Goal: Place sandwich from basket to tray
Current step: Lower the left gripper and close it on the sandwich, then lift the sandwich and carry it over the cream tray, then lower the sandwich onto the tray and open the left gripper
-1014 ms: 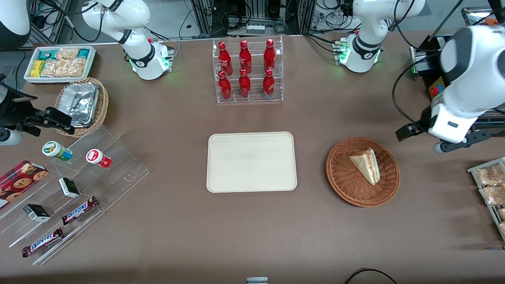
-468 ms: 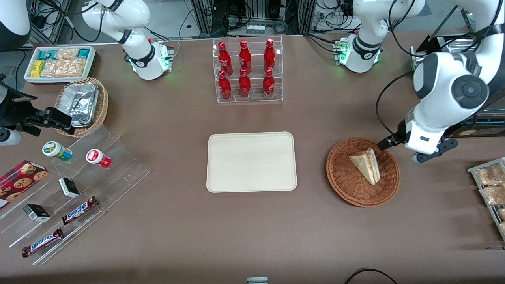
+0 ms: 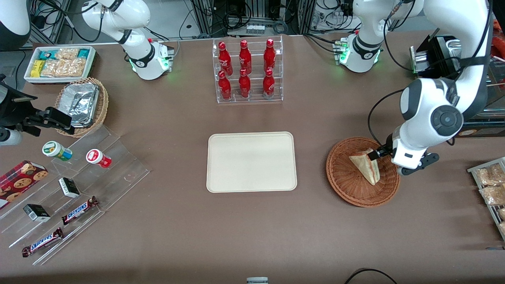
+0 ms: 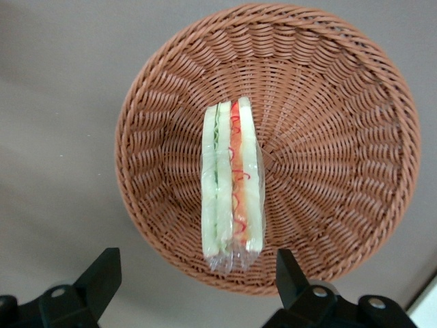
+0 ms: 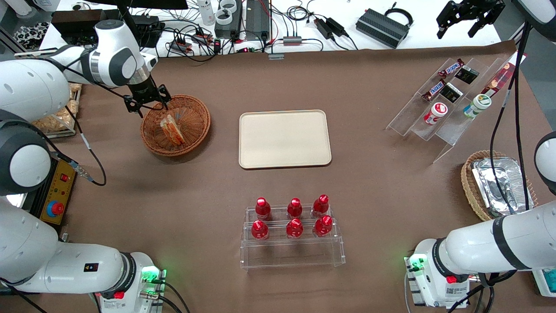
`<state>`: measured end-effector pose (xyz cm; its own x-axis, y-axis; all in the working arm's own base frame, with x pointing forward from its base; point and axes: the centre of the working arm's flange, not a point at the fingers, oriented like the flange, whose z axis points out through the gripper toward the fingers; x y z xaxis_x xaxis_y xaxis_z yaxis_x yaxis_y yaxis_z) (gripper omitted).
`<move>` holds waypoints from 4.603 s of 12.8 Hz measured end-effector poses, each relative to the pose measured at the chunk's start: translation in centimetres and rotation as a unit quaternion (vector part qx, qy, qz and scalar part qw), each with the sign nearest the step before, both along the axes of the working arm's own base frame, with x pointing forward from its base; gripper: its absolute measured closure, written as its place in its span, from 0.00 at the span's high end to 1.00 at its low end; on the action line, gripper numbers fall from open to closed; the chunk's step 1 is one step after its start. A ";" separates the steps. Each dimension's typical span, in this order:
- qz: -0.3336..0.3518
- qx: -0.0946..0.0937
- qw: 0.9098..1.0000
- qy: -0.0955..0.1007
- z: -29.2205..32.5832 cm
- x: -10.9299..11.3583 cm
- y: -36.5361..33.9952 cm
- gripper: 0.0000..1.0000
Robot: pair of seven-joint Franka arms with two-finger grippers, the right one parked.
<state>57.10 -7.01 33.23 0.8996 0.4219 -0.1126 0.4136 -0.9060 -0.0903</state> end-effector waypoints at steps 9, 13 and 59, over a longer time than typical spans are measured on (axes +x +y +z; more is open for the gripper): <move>0.014 0.002 1.000 0.028 -7.4 0.3 -0.8 0.85; 0.036 0.005 0.999 0.029 -7.7 0.3 -1.0 0.38; -0.220 0.019 0.975 0.004 -8.5 -6.8 -39.7 0.14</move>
<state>50.35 -46.74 24.76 0.9938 -0.0016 -0.1116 -0.0159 -0.9916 -0.1280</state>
